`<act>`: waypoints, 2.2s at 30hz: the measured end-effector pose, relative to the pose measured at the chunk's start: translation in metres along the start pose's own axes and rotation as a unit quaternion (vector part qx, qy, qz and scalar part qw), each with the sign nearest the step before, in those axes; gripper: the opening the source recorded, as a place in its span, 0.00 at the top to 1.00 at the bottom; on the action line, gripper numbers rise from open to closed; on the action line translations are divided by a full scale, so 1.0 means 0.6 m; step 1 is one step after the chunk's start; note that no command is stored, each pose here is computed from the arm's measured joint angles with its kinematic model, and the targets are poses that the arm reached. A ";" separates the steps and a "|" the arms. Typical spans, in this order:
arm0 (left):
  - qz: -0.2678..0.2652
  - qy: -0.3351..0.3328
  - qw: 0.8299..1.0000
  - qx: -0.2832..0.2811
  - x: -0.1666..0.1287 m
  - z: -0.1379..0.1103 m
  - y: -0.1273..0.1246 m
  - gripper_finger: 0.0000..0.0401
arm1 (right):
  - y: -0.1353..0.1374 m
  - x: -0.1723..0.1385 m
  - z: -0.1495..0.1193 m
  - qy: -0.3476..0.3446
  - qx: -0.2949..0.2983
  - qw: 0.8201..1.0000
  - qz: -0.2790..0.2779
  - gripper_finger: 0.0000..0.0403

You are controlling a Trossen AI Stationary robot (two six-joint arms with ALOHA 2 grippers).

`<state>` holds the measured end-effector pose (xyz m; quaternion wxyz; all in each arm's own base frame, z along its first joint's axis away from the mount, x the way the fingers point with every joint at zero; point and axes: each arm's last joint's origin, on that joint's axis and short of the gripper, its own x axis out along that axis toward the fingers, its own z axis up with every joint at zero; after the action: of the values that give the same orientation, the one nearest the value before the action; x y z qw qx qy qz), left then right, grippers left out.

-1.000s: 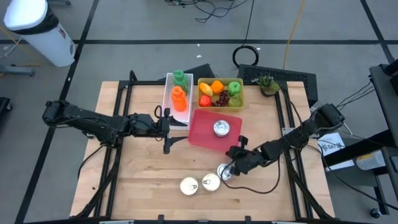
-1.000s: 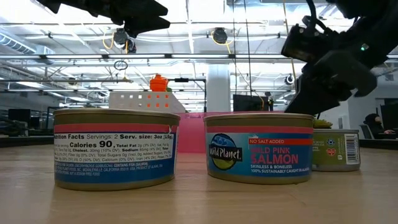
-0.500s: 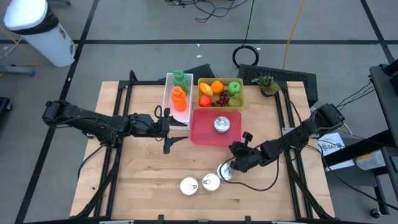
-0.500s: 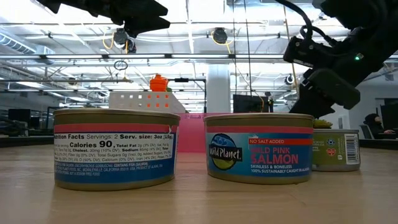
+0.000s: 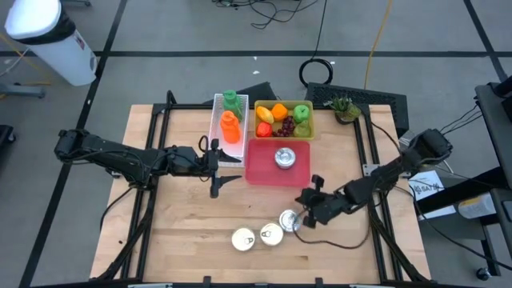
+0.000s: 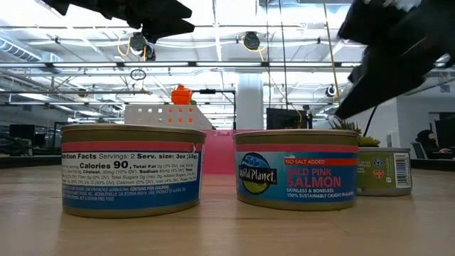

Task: Pick & Place Food Item
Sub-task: Put the green tuna can into the red bin

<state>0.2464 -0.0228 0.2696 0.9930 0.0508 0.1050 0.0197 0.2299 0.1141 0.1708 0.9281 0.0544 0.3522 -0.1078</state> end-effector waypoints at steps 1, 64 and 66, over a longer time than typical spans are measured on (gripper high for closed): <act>0.000 0.000 1.000 0.000 0.000 0.000 0.000 0.39 | 0.007 -0.006 0.000 -0.003 -0.009 1.000 0.019 1.00; 0.000 0.000 1.000 0.000 0.000 0.000 0.000 0.39 | 0.034 -0.075 -0.155 -0.140 -0.055 0.986 0.065 1.00; 0.000 0.000 1.000 0.000 0.000 0.000 0.000 0.39 | 0.028 -0.072 -0.163 -0.117 -0.047 0.990 0.056 1.00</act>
<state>0.2464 -0.0227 0.2698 0.9930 0.0507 0.1047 0.0199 0.1395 0.1546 0.1271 0.9691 0.0170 0.2421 -0.0447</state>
